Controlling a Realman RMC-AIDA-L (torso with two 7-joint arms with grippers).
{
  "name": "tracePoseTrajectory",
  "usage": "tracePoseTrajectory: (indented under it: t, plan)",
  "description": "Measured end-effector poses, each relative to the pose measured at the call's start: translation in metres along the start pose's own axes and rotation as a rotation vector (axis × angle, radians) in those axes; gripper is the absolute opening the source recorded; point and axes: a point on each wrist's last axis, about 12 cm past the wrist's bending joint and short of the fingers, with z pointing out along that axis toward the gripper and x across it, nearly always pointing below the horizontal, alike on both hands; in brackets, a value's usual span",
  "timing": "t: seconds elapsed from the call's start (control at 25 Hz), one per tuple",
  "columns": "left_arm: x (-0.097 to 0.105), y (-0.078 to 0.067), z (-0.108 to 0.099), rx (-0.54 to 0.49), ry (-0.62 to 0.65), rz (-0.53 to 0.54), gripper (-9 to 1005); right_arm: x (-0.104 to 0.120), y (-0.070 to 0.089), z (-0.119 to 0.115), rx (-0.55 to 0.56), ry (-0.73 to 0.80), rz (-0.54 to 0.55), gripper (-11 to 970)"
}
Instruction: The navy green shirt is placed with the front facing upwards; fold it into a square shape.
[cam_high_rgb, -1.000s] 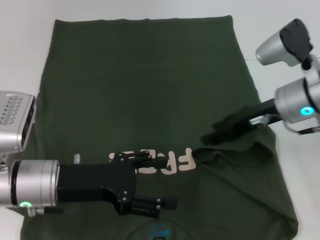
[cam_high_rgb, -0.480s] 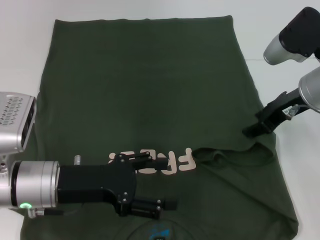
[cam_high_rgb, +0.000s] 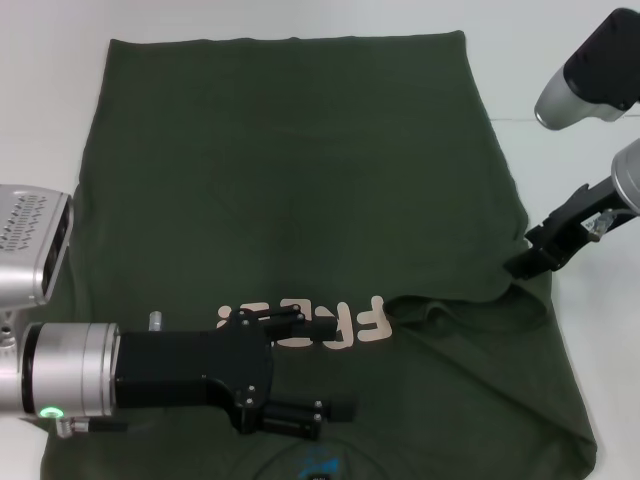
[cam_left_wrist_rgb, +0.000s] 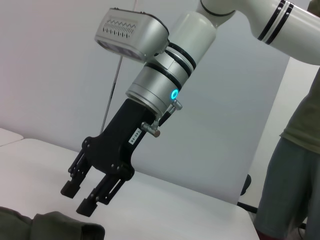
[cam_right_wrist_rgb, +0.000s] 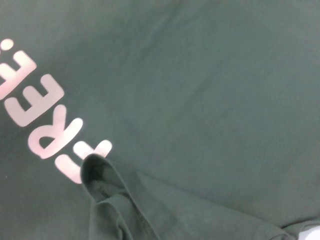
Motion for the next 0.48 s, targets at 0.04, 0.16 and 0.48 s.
tracePoseTrajectory:
  t: [0.04, 0.16, 0.48]
  plan:
    - [0.0000, 0.0000, 0.0000, 0.000, 0.000, 0.000, 933, 0.0003, 0.0004, 0.0008, -0.003, 0.003, 0.000, 590]
    - [0.0001, 0.0000, 0.0000, 0.000, 0.000, -0.001, 933, 0.0004, 0.0018, 0.0027, -0.009, 0.011, 0.000, 561]
    - [0.0000, 0.0000, 0.0000, 0.000, 0.000, 0.000, 932, -0.0007, 0.0073, 0.0067, -0.009, 0.041, -0.020, 544]
